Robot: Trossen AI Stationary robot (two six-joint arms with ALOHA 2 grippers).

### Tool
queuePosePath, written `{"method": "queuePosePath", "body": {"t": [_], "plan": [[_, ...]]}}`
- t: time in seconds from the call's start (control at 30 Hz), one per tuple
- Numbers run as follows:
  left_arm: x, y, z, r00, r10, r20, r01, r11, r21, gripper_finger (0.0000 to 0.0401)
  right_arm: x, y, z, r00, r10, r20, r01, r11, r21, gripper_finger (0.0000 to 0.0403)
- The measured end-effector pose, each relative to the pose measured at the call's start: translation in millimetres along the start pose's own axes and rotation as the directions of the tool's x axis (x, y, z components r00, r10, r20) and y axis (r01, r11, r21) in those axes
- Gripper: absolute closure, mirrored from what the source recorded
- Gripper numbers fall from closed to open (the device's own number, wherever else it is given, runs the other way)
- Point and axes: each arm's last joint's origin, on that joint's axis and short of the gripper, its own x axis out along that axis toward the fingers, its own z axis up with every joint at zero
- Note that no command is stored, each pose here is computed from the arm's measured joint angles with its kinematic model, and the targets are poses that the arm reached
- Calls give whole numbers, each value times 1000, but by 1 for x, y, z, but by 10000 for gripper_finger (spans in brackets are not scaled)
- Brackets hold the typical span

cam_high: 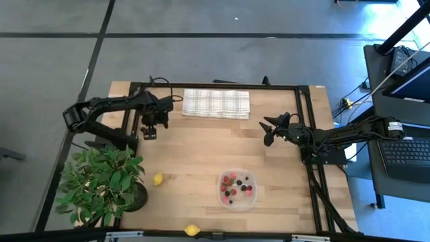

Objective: Pick and placing Produce into tupperware
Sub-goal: Put the dark purple cherry into the transparent bin

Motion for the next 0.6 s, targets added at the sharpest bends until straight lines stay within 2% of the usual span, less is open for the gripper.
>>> {"method": "queuePosePath", "body": {"t": [0.2, 0.4, 0.6], "plan": [[16, 1, 7, 999, -2, -39, 2, 1000, 10, 130, 0, 0, 0, 1000, 0, 1, 0, 1000, -2, 221], [20, 1, 6, 996, -9, -86, 8, 1000, -7, 130, 0, 0, 0, 1000, 0, 1, 0, 1000, -19, 221], [20, 1, 8, 998, 2, -66, -3, 1000, -11, 130, 0, 0, 0, 1000, 0, 1, 0, 1000, -21, 221]]}}
